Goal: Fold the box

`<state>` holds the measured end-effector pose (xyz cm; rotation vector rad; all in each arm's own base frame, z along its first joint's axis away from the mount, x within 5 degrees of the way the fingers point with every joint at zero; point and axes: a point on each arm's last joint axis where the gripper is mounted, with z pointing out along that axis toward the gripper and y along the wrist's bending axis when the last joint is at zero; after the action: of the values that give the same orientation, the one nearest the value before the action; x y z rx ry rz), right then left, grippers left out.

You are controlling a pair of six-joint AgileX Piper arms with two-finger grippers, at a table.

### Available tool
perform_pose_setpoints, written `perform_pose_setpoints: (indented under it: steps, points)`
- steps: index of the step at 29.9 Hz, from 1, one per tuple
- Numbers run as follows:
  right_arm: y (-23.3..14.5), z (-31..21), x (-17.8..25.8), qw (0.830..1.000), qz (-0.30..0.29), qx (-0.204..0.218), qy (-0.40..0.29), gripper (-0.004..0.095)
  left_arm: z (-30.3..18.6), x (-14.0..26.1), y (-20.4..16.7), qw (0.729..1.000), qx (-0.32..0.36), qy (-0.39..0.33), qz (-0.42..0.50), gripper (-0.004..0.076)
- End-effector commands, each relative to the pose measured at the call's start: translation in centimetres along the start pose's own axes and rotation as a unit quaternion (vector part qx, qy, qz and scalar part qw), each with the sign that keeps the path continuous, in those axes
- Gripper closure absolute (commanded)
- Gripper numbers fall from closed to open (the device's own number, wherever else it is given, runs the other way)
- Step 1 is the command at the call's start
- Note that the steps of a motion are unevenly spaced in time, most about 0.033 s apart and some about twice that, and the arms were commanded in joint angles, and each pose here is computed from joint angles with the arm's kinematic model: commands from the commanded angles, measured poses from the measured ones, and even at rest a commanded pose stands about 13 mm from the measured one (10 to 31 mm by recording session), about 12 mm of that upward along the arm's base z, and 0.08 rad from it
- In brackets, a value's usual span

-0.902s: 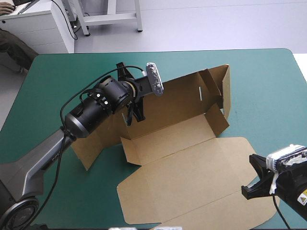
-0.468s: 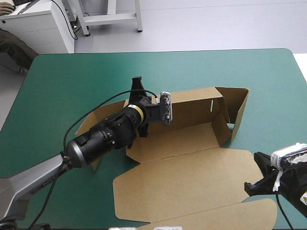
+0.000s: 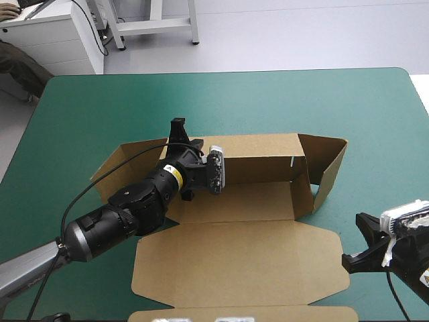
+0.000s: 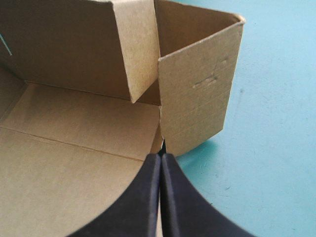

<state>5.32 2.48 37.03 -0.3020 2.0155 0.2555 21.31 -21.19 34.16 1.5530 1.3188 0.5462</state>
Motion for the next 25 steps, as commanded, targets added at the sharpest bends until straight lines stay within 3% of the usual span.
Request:
perform_pose_setpoints:
  steps: [1, 8, 17, 21, 25]
  points:
    - [0.0, -0.5, -1.4, 0.999, 0.002, 0.005, -0.046, 0.0927, -1.1, -0.3, 0.8, 0.999, -0.033, -0.031, 0.024, 0.073]
    - [0.0, -0.5, -1.4, 0.999, 0.005, 0.003, -0.044, 0.0927, -0.6, 0.2, -0.9, 0.997, -0.023, -0.033, 0.062, 0.073]
    - [0.2, -1.2, -2.0, 0.999, 0.006, 0.0, -0.04, 0.0893, -0.3, 0.6, -1.5, 0.999, -0.027, -0.025, 0.011, 0.073]
    - [0.1, -1.9, -3.5, 0.999, 0.006, 0.006, -0.032, 0.0642, -0.3, 0.6, -1.3, 0.999, -0.036, -0.027, 0.014, 0.073]
    - [-0.1, -2.5, -5.8, 0.999, 0.002, 0.023, -0.05, 0.0229, -0.3, 0.8, -1.2, 0.999, -0.044, -0.017, 0.008, 0.073]
